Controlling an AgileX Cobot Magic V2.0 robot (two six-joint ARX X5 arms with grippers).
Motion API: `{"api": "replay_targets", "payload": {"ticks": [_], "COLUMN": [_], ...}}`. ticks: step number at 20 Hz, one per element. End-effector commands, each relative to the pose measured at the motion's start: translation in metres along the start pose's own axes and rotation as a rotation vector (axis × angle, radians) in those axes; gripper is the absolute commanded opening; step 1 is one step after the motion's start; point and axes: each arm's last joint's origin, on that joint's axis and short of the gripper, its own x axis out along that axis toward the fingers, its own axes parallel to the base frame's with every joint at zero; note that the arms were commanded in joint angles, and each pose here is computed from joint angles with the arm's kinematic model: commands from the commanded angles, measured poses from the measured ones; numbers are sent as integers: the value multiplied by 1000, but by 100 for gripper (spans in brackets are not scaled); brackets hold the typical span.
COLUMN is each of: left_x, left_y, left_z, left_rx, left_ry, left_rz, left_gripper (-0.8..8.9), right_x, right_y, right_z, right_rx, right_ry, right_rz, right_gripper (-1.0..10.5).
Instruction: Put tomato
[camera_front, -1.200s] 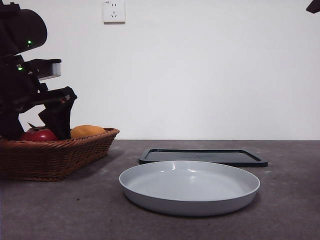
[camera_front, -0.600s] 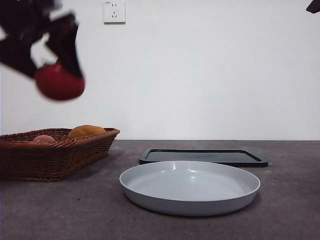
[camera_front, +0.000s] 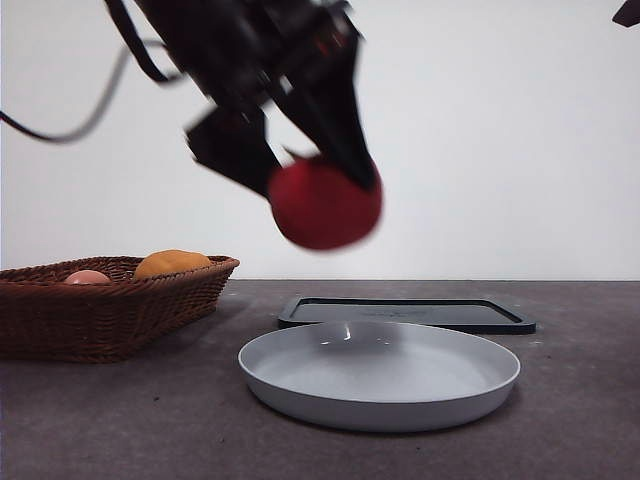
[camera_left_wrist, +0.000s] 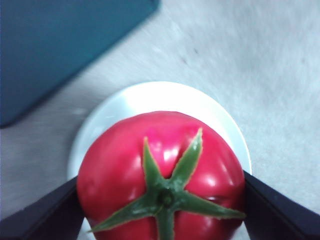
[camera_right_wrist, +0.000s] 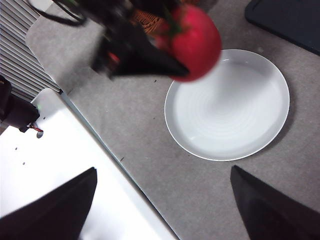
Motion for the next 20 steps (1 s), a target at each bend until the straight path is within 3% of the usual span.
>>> {"api": "replay_targets", "payload": {"ticks": [1,7,20], "left_x": [27,72,80], "left_y": [-7,-10,-9], "left_z": [0,-14,-18], "left_rx": [39,100,135], "left_ry": [24,118,140], "left_rz": [-20,8,25], "left_gripper": [334,334,345], "right_x": [-2,-2,-2], "right_y": [2,2,2], "right_z": [4,4,4], "right_rx": [-14,-11,-10], "right_ry": [-12,-12,-12], "right_rz": [6,6,6], "right_gripper": [425,425,425]}}
